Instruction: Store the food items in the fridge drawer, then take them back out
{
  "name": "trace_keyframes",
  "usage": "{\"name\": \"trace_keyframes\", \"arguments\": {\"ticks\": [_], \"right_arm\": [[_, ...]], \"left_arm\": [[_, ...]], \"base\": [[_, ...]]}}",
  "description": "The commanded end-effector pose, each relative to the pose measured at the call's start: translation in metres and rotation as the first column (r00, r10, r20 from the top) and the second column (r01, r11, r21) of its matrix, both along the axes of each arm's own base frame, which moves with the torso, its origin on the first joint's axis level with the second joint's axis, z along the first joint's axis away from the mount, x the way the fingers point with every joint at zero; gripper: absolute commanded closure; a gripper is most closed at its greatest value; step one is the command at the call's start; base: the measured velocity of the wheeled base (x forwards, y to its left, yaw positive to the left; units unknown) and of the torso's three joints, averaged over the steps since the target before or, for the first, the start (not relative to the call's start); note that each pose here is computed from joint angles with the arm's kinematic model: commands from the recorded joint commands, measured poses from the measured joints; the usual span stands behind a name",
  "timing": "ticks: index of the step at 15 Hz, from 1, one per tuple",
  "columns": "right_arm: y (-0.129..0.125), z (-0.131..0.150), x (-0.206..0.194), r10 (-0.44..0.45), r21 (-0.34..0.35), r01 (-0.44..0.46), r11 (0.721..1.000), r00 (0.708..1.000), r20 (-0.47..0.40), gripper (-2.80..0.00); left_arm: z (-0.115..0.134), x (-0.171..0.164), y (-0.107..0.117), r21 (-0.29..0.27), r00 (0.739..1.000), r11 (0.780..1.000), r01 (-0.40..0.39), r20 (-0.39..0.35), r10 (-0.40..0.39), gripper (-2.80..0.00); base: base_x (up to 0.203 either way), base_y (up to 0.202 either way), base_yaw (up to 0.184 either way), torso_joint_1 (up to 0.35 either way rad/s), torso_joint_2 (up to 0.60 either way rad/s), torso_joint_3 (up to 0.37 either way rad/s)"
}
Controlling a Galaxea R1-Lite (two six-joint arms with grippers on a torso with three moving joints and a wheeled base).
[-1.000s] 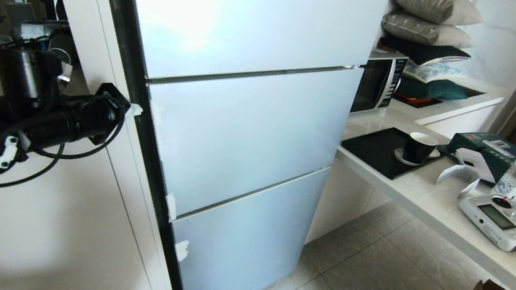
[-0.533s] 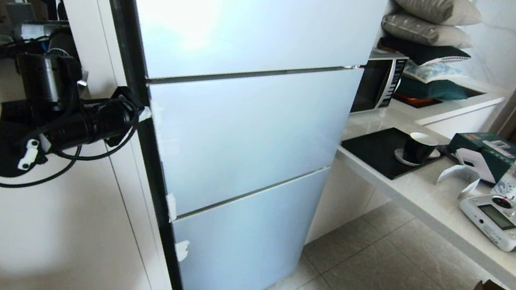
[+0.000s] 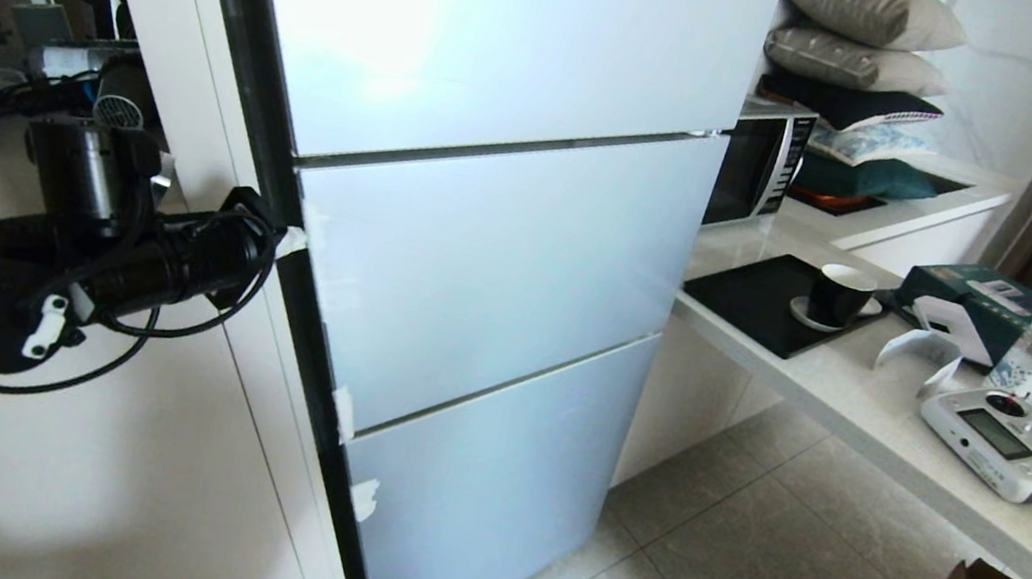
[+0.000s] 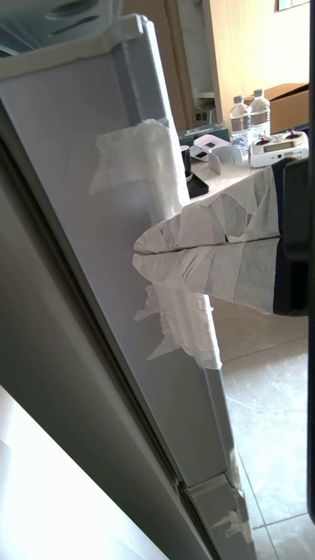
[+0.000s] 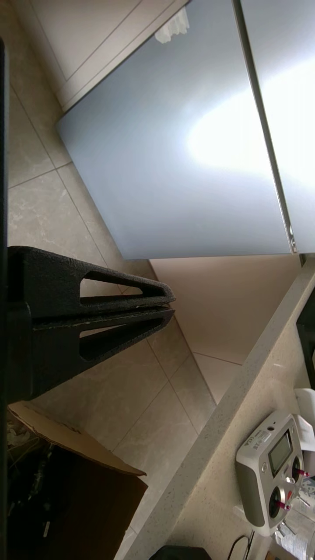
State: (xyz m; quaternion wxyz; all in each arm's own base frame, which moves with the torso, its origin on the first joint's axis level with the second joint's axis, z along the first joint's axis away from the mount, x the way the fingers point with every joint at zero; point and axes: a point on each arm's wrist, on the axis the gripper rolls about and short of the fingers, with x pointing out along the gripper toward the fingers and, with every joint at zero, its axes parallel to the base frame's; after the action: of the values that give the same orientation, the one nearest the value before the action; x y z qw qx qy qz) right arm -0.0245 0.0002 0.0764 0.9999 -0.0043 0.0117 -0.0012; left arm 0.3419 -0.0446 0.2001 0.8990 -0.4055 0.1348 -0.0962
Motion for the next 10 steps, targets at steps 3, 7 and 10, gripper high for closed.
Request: {"name": "trace_keyframes", "arguments": {"ticks": [3, 7, 10], "right_arm": [[0.0, 0.0, 0.0, 0.001, -0.001, -0.001, 1.0, 1.0, 0.0, 0.0], [0.0, 0.0, 0.0, 0.0, -0.001, 0.0, 1.0, 1.0, 0.0, 0.0], [0.0, 0.0, 0.0, 0.001, -0.001, -0.001, 1.0, 1.0, 0.0, 0.0]], "left_arm": [[0.001, -0.004, -0.003, -0.007, 1.0, 1.0, 0.018, -0.002, -0.018, 0.0], [-0.005, -0.007, -0.007, -0.008, 0.999, 0.999, 0.031, -0.022, -0.031, 0.0], [-0.007, -0.004, -0.003, -0.004, 1.0, 1.0, 0.012, -0.027, -0.012, 0.0]], "base": [[0.0, 0.0, 0.0, 0.0, 0.0, 0.0], [0.0, 0.0, 0.0, 0.0, 0.0, 0.0], [0.0, 0.0, 0.0, 0.0, 0.0, 0.0]]}}
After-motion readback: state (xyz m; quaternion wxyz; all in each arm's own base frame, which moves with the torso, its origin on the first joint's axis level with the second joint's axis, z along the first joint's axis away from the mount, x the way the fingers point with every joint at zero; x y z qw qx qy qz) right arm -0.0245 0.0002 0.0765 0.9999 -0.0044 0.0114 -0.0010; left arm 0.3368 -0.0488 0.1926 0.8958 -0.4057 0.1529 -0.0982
